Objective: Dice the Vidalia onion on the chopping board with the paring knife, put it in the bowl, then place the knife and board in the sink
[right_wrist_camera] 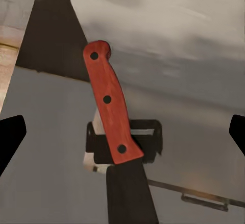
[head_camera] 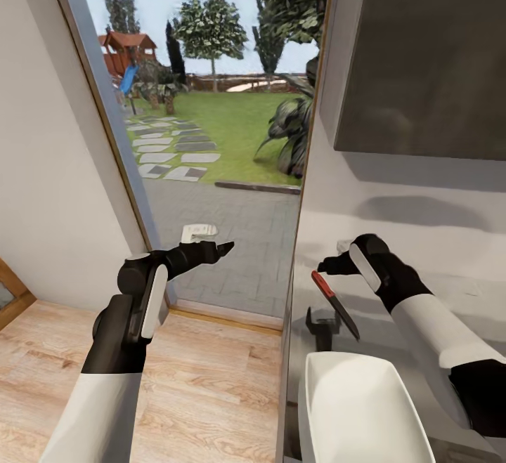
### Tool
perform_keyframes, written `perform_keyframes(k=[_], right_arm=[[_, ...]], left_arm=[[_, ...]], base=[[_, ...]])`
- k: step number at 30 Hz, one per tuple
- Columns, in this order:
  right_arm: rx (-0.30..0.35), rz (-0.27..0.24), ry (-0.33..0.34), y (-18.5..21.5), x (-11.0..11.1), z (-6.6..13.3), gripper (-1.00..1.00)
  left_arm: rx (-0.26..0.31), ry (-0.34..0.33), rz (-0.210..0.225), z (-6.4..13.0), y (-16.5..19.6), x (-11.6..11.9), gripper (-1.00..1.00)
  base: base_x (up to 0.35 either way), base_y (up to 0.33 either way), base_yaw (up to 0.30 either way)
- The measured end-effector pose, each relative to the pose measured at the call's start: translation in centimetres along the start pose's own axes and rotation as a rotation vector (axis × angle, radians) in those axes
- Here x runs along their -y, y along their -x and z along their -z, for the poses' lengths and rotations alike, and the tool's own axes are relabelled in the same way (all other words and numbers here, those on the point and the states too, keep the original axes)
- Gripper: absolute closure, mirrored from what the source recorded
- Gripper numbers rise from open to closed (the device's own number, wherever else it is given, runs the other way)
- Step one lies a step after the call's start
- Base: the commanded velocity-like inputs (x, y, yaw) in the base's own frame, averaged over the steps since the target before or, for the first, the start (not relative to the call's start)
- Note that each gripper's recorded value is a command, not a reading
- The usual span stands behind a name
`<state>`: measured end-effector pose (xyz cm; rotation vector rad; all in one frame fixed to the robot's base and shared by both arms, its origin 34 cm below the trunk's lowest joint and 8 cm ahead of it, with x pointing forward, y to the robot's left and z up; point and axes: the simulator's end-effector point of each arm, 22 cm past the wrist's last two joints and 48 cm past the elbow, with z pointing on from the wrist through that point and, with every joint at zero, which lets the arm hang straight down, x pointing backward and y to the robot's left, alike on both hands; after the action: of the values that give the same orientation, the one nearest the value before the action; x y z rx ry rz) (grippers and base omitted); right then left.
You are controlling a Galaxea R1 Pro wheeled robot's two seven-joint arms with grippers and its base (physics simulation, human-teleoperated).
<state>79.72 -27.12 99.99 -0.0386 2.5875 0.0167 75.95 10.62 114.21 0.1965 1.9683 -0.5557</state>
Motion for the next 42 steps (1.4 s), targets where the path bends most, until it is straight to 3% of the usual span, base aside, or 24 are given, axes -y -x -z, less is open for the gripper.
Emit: perform_keyframes(k=[17,42], right_arm=[[0.035,-0.015,-0.01,0.1,0.6,-1.1,-1.0],[0.0,-0.015,-0.009,-1.3,0.6,-3.3,-1.0]], left_arm=[[-0.001,0.0,0.001,0.0,0.0,0.0,-1.0],[-0.035,0.002,0.018,-1.4,-2.0,-0.9,-1.0]], base=[[0.0,0.0,0.0],[0.0,0.0,0.0]])
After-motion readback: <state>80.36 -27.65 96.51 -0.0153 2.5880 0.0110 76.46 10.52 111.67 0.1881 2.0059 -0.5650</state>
